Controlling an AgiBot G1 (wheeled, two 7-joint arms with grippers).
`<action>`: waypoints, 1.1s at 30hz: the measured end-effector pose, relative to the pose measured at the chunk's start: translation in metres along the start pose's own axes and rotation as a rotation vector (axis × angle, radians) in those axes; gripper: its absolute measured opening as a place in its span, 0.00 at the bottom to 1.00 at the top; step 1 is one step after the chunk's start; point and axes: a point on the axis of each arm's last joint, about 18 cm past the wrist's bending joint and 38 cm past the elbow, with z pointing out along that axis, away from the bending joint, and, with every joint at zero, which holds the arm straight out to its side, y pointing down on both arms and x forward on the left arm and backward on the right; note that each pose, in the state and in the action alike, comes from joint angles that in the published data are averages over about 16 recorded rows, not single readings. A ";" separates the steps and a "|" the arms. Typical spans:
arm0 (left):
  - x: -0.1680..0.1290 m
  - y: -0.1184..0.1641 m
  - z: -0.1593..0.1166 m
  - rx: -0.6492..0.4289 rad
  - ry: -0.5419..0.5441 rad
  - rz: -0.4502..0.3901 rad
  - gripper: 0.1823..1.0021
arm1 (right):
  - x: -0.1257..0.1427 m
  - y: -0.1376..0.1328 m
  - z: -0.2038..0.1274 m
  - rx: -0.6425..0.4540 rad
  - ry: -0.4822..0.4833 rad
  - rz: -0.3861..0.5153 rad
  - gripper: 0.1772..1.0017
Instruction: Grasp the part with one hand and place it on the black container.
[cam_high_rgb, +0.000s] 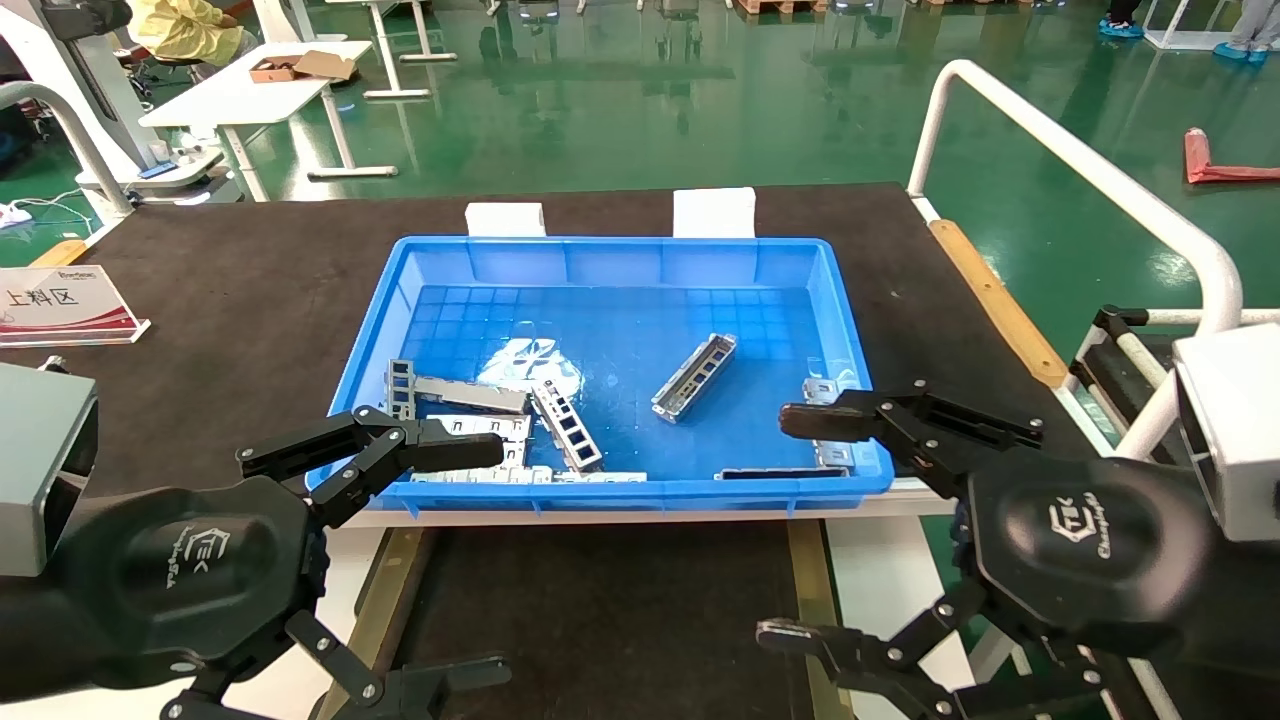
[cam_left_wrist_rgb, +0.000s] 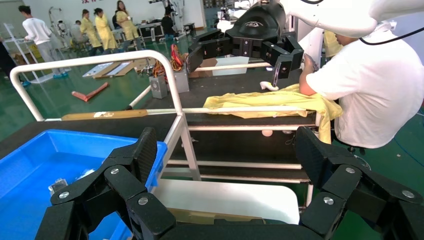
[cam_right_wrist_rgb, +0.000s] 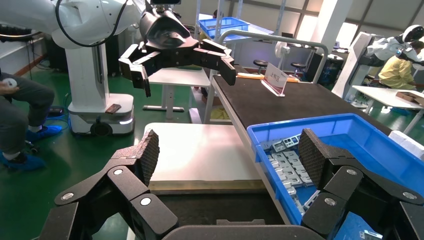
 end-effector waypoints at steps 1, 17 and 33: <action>0.000 0.000 0.000 0.000 0.000 0.000 1.00 | 0.000 0.000 0.000 0.000 0.000 0.000 1.00; 0.000 0.000 0.000 0.000 -0.001 -0.002 1.00 | 0.000 0.000 0.000 0.000 0.000 0.000 1.00; -0.030 0.023 0.034 -0.045 -0.053 -0.002 1.00 | 0.000 0.000 0.000 0.000 0.000 0.000 1.00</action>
